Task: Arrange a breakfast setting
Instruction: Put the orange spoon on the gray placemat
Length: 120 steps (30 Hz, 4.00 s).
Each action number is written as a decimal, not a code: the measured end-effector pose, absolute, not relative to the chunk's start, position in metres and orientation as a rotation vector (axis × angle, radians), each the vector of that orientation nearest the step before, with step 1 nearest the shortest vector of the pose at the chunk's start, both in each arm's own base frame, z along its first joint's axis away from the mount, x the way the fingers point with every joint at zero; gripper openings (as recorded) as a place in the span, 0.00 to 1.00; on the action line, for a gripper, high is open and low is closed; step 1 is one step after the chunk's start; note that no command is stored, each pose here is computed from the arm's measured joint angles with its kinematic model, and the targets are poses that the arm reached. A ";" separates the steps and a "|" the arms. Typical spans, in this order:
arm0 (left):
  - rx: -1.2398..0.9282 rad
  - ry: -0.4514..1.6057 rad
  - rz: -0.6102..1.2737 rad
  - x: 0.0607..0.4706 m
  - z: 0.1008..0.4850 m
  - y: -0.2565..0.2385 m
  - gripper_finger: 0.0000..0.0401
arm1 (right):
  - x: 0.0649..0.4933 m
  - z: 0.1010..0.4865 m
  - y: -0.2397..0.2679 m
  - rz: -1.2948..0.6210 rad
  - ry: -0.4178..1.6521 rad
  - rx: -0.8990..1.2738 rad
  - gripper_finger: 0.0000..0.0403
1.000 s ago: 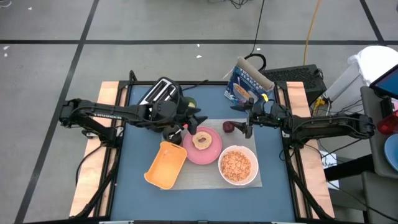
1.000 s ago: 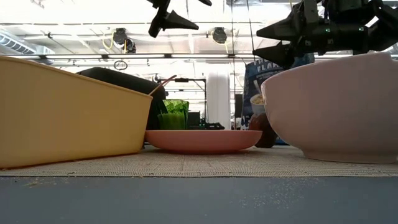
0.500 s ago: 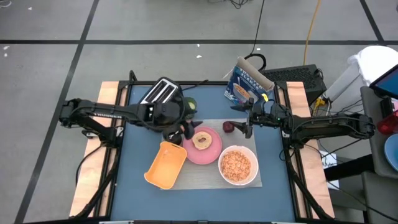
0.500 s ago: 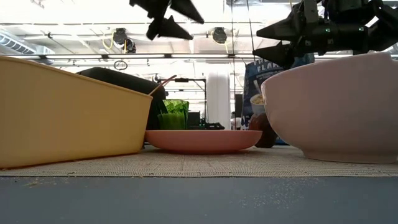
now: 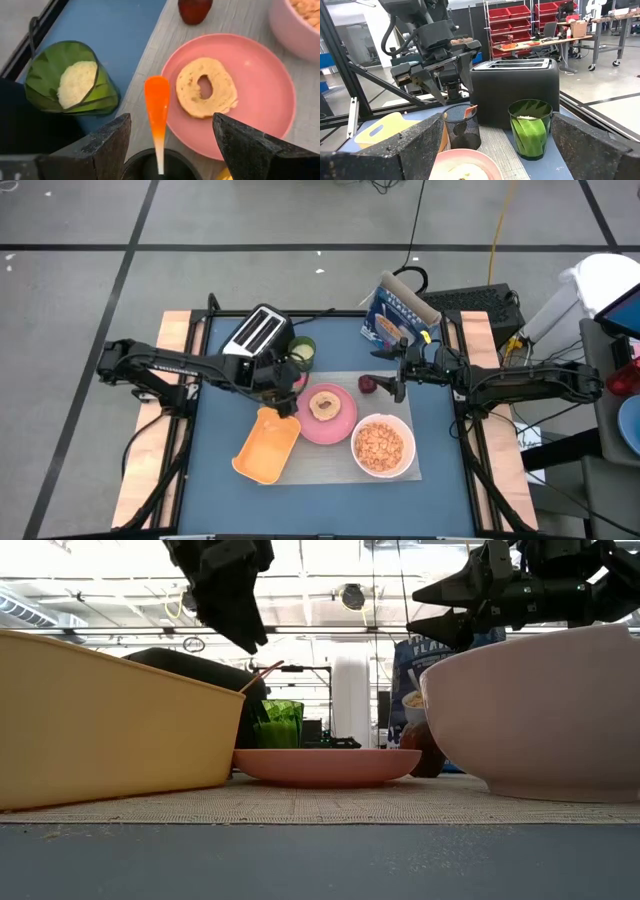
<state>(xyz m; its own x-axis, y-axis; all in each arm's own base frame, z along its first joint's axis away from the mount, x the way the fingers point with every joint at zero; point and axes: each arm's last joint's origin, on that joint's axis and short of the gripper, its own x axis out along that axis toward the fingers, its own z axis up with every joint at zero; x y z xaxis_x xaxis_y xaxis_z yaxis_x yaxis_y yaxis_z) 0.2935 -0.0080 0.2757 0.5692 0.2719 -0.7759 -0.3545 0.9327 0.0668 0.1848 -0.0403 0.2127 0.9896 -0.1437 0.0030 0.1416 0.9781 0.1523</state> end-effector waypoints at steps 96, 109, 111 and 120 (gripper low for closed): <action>-0.048 0.029 0.523 0.293 0.378 0.000 0.03 | 0.185 0.212 -0.040 -0.143 -0.032 0.488 0.88; 0.020 -0.314 0.568 0.306 0.402 0.000 0.03 | 0.199 0.227 -0.031 -0.017 -0.320 0.633 0.88; 0.037 -0.316 0.571 0.311 0.398 0.000 0.03 | 0.202 0.226 -0.030 -0.028 -0.363 0.698 0.88; 0.163 -0.306 0.499 0.335 0.379 -0.004 0.03 | 0.229 0.228 -0.026 0.013 -0.380 0.947 0.88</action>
<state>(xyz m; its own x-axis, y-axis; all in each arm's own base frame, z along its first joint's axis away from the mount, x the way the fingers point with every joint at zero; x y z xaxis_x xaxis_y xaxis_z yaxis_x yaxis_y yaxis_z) 0.3354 -0.0039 0.3787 0.8339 0.4449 0.3267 -0.4931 0.8664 0.0788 0.2291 -0.0262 0.2277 0.9339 -0.1538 0.3228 -0.1755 0.5894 0.7886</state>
